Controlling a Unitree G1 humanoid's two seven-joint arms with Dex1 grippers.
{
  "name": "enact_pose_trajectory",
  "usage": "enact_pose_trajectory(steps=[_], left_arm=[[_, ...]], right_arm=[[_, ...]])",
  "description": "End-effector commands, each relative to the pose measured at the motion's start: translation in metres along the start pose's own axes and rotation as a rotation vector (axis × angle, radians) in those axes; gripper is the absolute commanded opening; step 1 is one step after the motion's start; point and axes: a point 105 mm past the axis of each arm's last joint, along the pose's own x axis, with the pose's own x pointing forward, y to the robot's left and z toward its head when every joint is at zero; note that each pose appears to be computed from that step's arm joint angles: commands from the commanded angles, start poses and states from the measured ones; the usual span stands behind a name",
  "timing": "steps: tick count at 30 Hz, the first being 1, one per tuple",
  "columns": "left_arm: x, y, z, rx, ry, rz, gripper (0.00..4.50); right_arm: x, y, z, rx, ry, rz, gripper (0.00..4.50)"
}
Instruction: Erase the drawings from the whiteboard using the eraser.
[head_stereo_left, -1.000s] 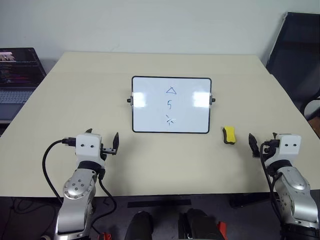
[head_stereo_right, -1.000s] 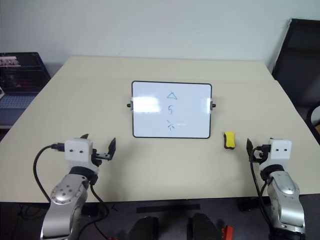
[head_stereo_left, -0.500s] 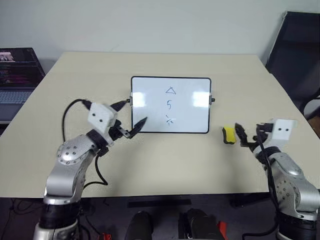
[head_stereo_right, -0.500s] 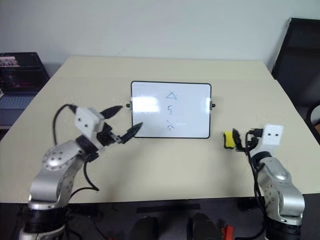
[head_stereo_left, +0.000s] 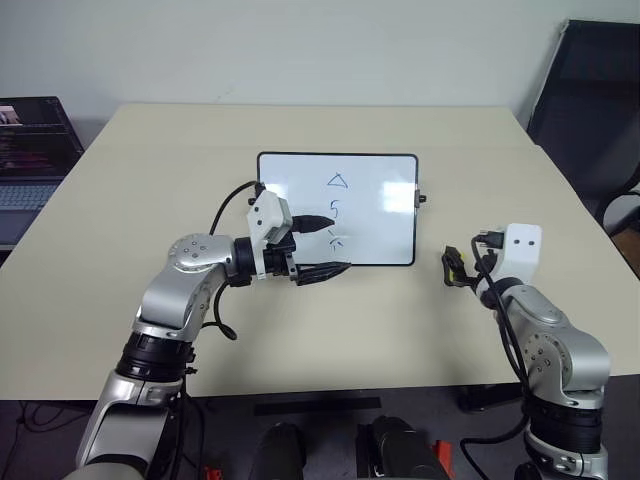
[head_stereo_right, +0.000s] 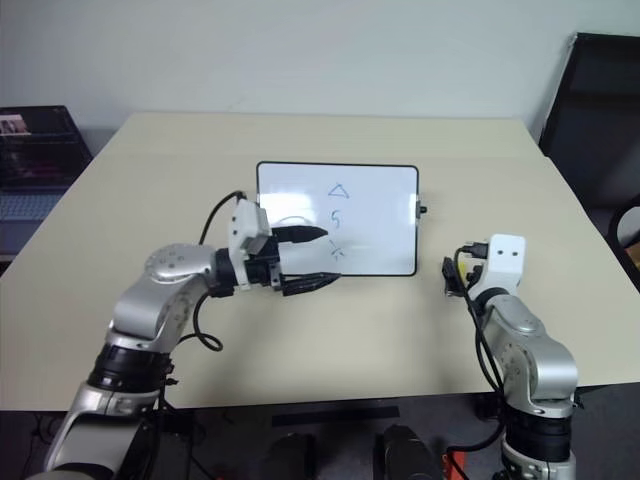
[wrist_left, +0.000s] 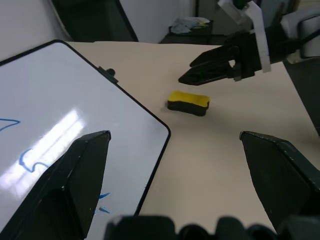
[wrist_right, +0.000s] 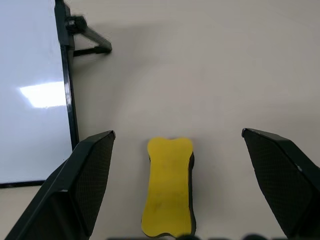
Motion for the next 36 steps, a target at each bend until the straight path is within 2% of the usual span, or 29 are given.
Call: enact_pose_trajectory(steps=[1, 8, 22, 26, 33, 36], left_arm=[[0.011, -0.004, 0.012, 0.056, -0.033, -0.07, 4.5], [0.015, -0.008, 0.014, 0.078, -0.032, -0.105, 4.5], [0.009, -0.001, 0.012, 0.084, -0.029, -0.052, 4.5], [0.008, 0.0, 0.01, 0.09, -0.03, -0.032, 4.5], [0.003, 0.0, 0.001, 0.076, -0.014, -0.002, 4.5], [0.002, 0.0, -0.002, 0.077, 0.004, 0.029, 4.5]], right_arm=[[0.003, 0.003, 0.006, -0.012, -0.031, -0.001, 4.47], [0.007, 0.005, -0.006, -0.013, -0.004, 0.002, 4.47], [0.016, 0.001, -0.015, -0.028, 0.023, -0.02, 4.47], [0.019, 0.004, -0.018, -0.042, 0.039, -0.012, 3.62], [0.021, 0.008, -0.02, -0.049, 0.05, 0.007, 1.13], [0.02, 0.008, -0.017, -0.056, 0.041, 0.008, 1.02]])
